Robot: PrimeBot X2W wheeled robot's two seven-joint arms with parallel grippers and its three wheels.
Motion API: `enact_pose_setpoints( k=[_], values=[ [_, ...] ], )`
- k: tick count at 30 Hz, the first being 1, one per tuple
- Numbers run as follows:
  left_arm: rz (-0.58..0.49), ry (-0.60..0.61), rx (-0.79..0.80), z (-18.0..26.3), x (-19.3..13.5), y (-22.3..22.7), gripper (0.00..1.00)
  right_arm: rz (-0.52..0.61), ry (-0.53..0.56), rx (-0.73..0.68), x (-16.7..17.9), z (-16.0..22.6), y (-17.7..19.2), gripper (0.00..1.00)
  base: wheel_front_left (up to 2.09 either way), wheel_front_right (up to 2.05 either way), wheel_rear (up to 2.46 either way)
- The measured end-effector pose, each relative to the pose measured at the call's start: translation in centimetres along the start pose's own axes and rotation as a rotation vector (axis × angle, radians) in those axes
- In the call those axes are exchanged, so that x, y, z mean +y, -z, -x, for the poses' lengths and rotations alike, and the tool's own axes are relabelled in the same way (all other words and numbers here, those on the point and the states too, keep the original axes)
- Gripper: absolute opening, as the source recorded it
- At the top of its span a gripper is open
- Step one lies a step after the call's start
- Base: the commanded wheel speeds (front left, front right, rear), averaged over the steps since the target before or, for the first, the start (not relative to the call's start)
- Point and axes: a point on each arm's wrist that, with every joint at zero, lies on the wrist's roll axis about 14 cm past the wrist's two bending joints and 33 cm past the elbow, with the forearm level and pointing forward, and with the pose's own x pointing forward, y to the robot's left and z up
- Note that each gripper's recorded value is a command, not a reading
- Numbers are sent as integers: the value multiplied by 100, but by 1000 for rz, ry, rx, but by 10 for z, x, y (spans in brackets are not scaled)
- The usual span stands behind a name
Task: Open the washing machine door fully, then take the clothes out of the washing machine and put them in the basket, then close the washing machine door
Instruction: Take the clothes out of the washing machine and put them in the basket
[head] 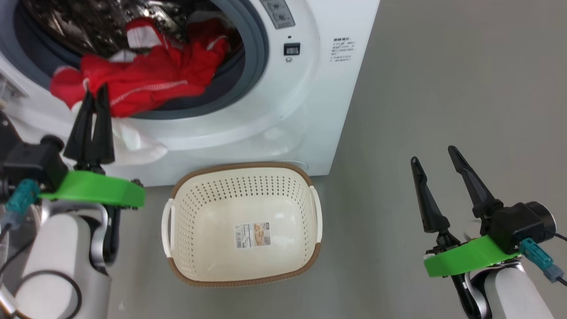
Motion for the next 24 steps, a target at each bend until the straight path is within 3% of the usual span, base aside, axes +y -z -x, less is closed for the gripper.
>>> enact_pose_setpoints(
  k=[14, 24],
  values=[
    [2, 20, -16, 46, -12, -18, 0, 2, 8, -28, 1, 21, -15, 100, 0, 0, 0],
    [103, 49, 131, 66, -37, 26, 0, -7, 12, -21, 0, 21, -12, 100, 0, 0, 0]
  ],
)
